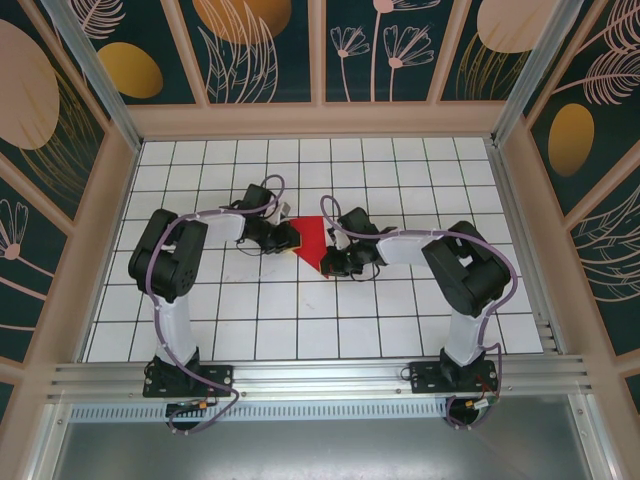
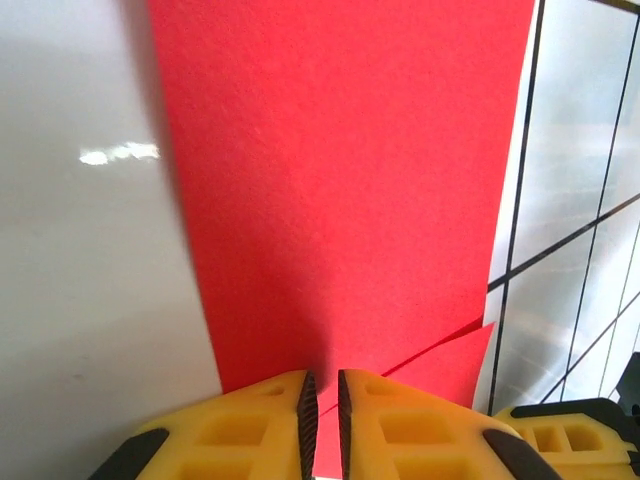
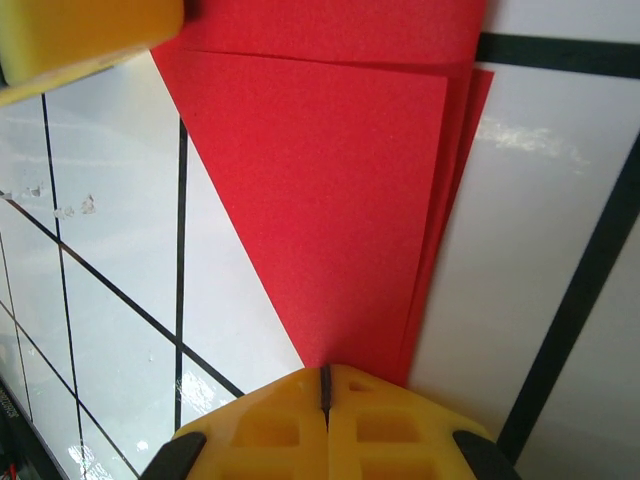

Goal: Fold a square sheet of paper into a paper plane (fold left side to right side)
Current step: Third fold the triangle at the center of the table.

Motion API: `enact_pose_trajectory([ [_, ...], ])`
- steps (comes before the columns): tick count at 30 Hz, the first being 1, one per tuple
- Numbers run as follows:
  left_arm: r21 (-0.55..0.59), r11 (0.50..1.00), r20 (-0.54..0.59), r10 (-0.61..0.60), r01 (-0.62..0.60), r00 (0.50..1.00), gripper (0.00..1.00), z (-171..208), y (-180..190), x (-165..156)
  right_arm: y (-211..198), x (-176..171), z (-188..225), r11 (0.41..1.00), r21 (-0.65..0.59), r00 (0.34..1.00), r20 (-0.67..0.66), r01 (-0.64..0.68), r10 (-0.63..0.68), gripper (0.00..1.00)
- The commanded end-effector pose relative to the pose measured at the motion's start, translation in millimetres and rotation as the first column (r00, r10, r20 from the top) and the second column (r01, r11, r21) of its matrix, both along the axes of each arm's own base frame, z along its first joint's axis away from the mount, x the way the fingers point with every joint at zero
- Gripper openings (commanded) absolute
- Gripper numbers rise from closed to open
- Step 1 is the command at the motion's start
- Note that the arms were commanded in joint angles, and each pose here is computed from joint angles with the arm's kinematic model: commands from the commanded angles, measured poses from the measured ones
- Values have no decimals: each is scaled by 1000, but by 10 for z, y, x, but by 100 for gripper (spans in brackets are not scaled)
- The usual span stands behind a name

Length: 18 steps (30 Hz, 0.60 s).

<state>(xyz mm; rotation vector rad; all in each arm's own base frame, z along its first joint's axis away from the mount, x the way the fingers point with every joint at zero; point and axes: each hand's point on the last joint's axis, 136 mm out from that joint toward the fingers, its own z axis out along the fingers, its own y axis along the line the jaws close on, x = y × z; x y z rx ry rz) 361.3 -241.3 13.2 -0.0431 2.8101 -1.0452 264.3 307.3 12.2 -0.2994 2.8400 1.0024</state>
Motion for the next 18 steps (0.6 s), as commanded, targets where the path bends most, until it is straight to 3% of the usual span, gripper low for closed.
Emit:
enact_pose_trajectory([
  [1,239,963,46,119,-126,992,22,-361,656,255,-682,-520,-624,953,-302,978,-199,7,-70,0],
  [8,164,973,135,138,-159,981,44,190,672,374,-419,-325,-400,986,-168,993,-115,20,-40,0],
  [10,134,978,153,140,-161,978,46,327,649,343,-310,-222,-263,994,-109,997,-66,20,-28,0],
  [18,-85,986,144,155,-144,977,48,629,461,-36,-37,96,364,999,45,989,147,-30,23,15],
])
